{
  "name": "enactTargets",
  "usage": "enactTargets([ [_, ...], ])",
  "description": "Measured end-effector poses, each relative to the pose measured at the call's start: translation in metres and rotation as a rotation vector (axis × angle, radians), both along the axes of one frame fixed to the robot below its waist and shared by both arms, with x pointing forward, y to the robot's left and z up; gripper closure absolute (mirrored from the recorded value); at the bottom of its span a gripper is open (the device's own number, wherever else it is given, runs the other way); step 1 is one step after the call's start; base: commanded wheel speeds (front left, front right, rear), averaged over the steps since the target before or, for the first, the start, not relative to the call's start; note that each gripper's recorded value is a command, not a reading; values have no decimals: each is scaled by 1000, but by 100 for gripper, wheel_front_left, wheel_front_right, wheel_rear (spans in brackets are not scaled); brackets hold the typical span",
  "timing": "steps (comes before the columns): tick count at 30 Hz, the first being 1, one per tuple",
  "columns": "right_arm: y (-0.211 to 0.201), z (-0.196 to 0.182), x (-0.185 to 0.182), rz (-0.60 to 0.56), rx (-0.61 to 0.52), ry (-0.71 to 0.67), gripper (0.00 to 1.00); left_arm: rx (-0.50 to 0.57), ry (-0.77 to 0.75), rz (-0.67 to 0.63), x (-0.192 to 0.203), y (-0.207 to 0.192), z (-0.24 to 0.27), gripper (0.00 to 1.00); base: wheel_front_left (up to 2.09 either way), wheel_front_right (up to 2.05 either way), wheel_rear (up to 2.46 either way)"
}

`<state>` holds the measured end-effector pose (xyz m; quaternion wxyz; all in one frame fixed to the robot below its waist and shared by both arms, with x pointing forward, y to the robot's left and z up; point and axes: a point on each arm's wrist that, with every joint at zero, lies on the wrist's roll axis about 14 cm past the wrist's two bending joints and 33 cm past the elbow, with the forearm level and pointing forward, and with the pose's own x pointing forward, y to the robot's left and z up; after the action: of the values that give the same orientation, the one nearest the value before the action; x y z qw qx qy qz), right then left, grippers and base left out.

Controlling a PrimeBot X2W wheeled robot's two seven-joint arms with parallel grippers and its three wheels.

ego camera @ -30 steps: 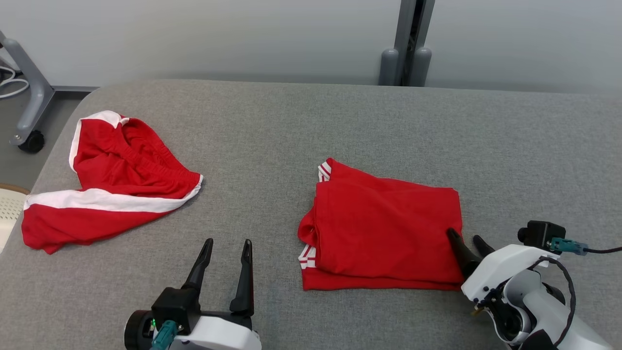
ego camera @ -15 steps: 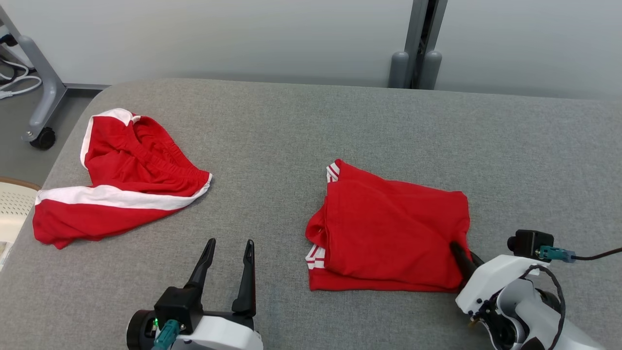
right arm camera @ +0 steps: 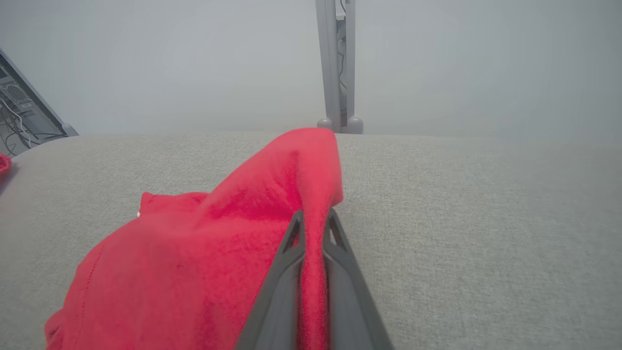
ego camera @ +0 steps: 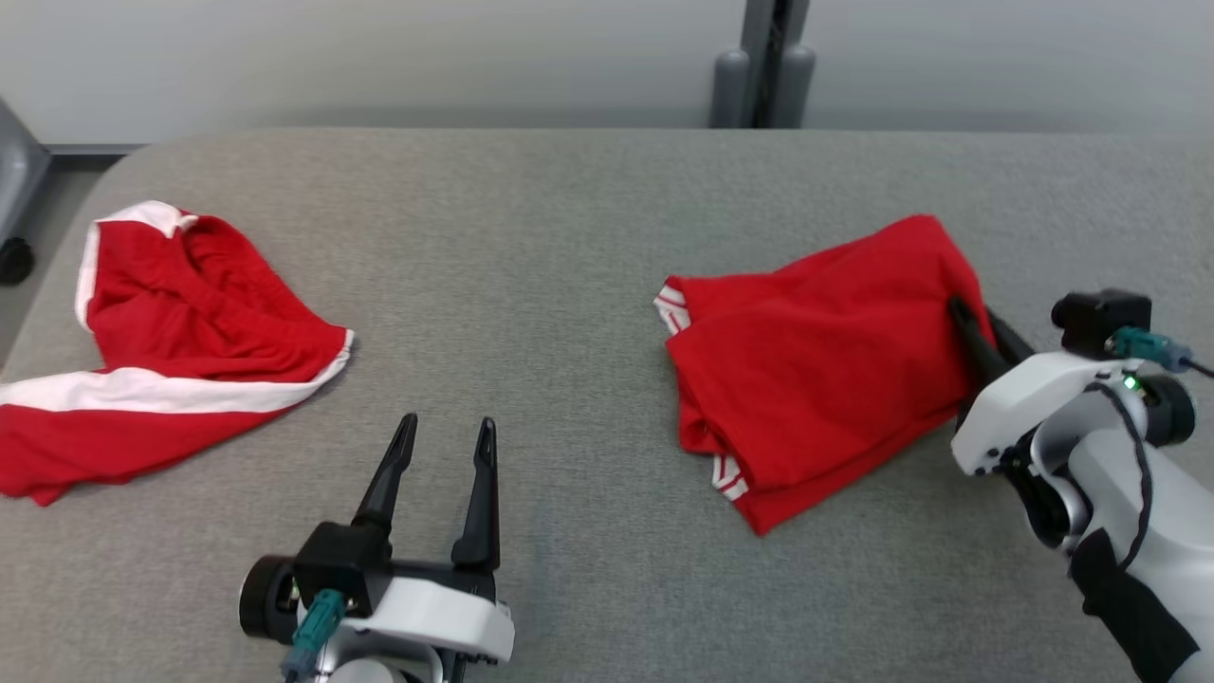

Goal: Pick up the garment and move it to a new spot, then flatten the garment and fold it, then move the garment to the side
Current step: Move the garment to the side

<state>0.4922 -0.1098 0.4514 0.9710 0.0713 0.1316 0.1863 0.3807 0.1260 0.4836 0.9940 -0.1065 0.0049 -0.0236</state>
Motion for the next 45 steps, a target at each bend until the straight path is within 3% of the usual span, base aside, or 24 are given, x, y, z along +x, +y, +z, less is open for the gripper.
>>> enactTargets([
  [12,-83,26,18,-211,-58,-131,100,-62,-64,-170,53,-60,13,0,0,0,0],
  [26,-168,14,-18,-452,-107,-106,100,-77,-53,-416,79,-147,-9,0,0,0,0],
  [31,-186,10,-23,-484,-142,-92,100,-111,-40,-452,85,-162,-17,0,0,0,0],
  [45,-235,40,27,-457,-351,-172,100,-179,-54,-486,110,-175,-4,0,0,0,0],
])
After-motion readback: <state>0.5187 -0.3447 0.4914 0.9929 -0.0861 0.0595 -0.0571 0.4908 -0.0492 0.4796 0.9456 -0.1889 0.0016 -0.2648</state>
